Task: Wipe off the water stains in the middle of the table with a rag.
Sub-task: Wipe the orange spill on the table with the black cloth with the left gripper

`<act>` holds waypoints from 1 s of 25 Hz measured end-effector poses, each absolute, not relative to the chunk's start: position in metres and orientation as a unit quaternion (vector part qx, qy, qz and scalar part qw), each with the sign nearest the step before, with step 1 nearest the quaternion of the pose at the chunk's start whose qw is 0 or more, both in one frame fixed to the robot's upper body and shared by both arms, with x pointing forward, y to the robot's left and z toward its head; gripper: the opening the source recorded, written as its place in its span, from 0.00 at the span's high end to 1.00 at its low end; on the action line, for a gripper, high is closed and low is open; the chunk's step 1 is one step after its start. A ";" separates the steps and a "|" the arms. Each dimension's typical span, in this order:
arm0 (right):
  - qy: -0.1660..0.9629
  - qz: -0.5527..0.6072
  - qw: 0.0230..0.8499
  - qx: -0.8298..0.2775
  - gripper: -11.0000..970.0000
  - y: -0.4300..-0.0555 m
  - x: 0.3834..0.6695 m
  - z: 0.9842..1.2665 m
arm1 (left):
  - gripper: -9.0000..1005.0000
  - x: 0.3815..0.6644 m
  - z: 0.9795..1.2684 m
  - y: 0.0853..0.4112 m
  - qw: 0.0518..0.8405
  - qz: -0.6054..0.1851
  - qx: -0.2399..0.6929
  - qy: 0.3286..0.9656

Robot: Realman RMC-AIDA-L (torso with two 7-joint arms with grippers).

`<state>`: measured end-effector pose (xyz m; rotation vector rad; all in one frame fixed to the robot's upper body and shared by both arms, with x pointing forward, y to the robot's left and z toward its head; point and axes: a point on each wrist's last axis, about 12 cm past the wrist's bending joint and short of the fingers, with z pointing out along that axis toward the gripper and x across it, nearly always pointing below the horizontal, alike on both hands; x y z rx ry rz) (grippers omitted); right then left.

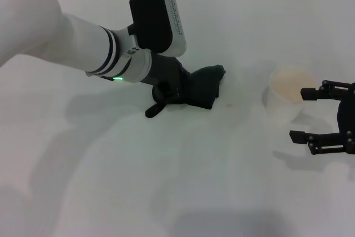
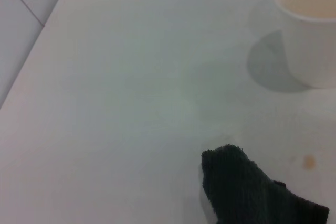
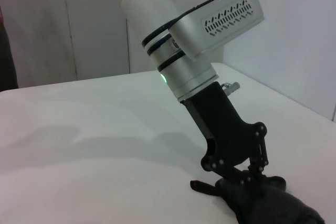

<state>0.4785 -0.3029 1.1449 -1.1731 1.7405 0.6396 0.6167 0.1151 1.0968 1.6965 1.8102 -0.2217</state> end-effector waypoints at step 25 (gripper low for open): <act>0.701 0.262 0.459 -0.479 0.12 -0.301 0.478 1.147 | 0.93 0.583 1.088 0.072 0.298 -0.150 0.699 0.632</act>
